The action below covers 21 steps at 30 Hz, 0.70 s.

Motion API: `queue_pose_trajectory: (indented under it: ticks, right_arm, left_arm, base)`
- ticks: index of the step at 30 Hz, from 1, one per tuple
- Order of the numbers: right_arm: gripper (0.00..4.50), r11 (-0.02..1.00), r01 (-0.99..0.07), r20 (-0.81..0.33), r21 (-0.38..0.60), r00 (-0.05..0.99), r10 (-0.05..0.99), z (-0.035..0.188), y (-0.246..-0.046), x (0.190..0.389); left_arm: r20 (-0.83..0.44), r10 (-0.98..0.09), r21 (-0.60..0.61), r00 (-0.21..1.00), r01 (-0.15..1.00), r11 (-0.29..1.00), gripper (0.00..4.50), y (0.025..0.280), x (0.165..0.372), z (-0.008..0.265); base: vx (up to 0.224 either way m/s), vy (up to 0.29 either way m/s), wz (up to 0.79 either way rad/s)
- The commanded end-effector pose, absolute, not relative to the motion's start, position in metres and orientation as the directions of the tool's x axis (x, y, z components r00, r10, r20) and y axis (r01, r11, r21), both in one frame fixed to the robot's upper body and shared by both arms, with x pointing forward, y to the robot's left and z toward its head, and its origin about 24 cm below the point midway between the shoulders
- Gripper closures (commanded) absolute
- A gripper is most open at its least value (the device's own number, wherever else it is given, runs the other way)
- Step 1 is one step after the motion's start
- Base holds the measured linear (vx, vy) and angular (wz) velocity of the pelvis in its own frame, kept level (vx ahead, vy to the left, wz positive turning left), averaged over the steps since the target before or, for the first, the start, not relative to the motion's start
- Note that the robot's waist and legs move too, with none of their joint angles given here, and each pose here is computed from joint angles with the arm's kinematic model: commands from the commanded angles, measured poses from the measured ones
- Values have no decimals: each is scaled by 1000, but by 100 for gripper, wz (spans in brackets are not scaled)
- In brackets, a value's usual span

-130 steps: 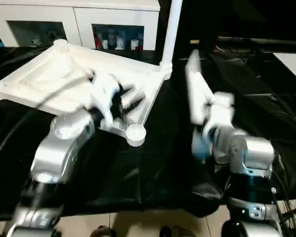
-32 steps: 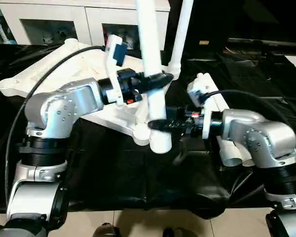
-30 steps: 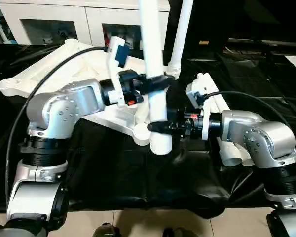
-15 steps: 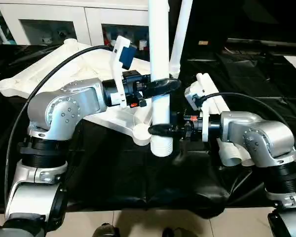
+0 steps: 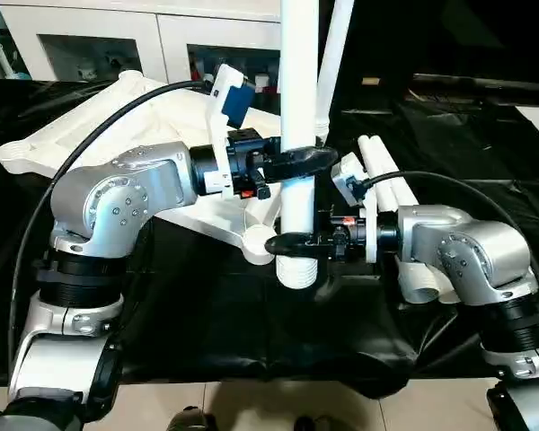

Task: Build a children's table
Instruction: Pick table leg

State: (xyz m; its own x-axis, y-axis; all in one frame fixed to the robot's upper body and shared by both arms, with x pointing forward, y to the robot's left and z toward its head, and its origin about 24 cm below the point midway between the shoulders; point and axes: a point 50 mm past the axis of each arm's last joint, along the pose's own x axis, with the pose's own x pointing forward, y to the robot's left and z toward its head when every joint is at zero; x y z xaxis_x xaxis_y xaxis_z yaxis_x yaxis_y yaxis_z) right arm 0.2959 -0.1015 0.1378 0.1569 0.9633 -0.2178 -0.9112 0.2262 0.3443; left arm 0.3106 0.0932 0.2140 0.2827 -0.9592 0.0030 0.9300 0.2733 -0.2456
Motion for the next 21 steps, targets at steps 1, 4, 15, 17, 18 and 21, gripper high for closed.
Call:
queue_pose_trajectory:
  ticks: [1,4,15,17,18,21]
  right_arm:
    - [183,234,-909,-234,346,158,959,136,-103,296]
    - [209,235,-909,-237,345,158,959,135,-104,296]
    - [251,234,-910,-241,342,156,958,135,-106,296]
    - [252,233,-910,-239,343,156,958,134,-105,296]
    - [252,235,-910,-239,342,158,958,134,-105,296]
    - [252,252,-907,-231,336,180,956,134,-106,297]
  left_arm:
    - [-7,-964,-220,264,940,259,266,91,307,216]
    - [-15,-966,-219,259,942,256,266,92,307,215]
    - [-29,-970,-214,240,947,241,267,91,307,214]
    - [-29,-970,-212,243,946,243,267,91,307,214]
    - [-28,-967,-207,255,945,255,267,92,308,214]
    - [-11,-946,-240,323,918,316,211,95,316,213]
  base:
    - [0,0,0]
    - [0,0,0]
    - [0,0,0]
    - [0,0,0]
    - [0,0,0]
    - [0,0,0]
